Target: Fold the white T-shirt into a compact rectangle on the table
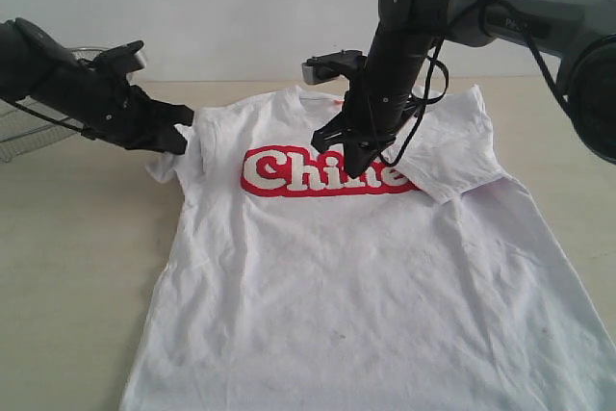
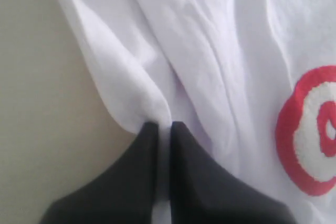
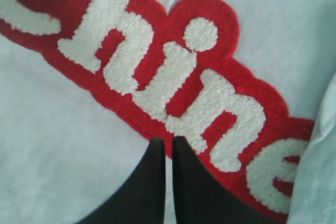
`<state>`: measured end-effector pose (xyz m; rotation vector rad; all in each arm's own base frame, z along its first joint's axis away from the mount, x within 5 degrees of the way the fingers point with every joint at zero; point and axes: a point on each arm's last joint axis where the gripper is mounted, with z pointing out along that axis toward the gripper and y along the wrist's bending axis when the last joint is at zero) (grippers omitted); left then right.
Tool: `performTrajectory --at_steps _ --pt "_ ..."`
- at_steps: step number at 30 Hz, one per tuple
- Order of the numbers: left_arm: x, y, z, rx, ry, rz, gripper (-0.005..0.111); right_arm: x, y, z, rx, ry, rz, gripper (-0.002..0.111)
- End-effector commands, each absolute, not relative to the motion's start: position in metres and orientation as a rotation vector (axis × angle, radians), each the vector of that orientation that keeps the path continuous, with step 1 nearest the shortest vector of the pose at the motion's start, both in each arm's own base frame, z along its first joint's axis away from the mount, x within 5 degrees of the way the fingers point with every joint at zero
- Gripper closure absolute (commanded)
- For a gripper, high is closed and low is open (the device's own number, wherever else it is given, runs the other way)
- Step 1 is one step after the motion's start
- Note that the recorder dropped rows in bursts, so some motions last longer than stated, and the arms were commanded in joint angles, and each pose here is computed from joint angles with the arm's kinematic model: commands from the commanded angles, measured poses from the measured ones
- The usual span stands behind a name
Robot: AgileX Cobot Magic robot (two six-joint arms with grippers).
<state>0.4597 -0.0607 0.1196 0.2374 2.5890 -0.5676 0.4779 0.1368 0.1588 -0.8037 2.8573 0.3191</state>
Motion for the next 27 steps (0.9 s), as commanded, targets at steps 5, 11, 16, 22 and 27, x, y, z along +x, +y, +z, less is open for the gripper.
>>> performTrajectory --at_steps 5,11,16,22,27 --pt "0.447 -0.114 0.156 0.508 2.504 -0.591 0.102 0.477 0.136 0.16 -0.801 2.863 0.304 0.108" --pt "0.436 -0.156 0.167 0.691 2.422 -0.521 0.102 0.477 0.136 0.16 -0.802 2.867 0.305 0.108" --pt "0.423 -0.184 0.157 0.828 2.448 -0.444 0.102 0.477 0.136 0.16 -0.801 2.865 0.305 0.108" --pt "0.423 -0.184 0.127 0.879 2.526 -0.262 0.102 0.478 0.137 0.162 -0.799 2.849 0.305 0.108" --pt "0.427 -0.186 0.144 0.917 2.489 -0.26 0.096 0.486 0.146 0.192 -0.773 2.748 0.41 0.108"
